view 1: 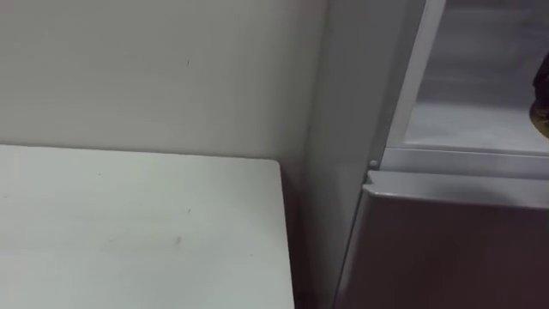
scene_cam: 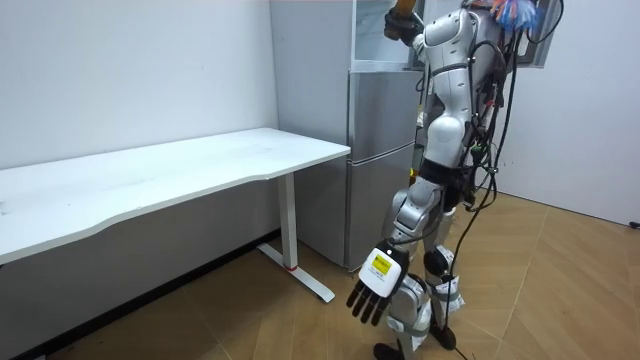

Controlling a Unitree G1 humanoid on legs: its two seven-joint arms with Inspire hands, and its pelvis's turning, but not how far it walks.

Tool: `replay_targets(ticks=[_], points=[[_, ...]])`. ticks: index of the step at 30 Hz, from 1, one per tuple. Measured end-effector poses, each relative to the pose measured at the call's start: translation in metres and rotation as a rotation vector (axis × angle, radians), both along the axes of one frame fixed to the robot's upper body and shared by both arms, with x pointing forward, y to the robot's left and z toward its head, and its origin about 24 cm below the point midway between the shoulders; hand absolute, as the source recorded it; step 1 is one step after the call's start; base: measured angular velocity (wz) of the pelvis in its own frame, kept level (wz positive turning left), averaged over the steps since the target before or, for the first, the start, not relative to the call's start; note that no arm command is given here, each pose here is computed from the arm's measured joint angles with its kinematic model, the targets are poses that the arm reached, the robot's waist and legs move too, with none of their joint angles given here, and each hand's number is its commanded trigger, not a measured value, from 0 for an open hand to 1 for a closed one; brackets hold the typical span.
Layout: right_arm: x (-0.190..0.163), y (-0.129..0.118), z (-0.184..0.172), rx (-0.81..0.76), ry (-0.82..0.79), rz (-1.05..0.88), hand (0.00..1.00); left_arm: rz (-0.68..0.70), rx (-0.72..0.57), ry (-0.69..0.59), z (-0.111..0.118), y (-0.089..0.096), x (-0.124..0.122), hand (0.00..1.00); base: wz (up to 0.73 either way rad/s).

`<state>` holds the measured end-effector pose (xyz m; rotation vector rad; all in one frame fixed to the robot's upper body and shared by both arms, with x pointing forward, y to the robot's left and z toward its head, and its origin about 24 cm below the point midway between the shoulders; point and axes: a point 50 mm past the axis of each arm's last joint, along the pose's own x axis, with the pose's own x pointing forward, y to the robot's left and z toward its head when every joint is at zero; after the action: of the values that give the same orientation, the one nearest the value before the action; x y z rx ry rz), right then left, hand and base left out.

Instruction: Put the bottle in the upper fridge

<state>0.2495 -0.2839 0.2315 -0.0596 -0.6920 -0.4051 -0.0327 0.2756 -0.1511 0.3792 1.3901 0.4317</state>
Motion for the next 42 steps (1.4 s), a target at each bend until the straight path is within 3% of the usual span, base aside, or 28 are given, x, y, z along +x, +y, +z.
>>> replay_targets(ticks=[12,20,29,36,42], points=[[-0.002,-0.007,-0.001,0.081,-0.011,0.016,1.00,0.023,0.005,-0.005,0.001,0.003,-0.001,0.00,-0.07],[0.009,-0.023,-0.022,0.242,0.067,0.058,1.00,0.033,0.007,0.005,0.002,0.003,-0.006,0.00,0.00],[0.031,-0.056,-0.064,0.481,0.246,-0.111,1.00,0.069,0.021,0.046,0.004,0.007,-0.021,0.00,0.08],[0.035,-0.065,-0.073,0.517,0.319,-0.202,1.00,0.089,-0.002,0.076,0.006,0.009,-0.029,0.00,0.04],[0.048,-0.054,-0.062,0.487,0.340,-0.188,1.00,0.065,0.021,0.073,0.010,0.018,-0.027,0.00,0.10]])
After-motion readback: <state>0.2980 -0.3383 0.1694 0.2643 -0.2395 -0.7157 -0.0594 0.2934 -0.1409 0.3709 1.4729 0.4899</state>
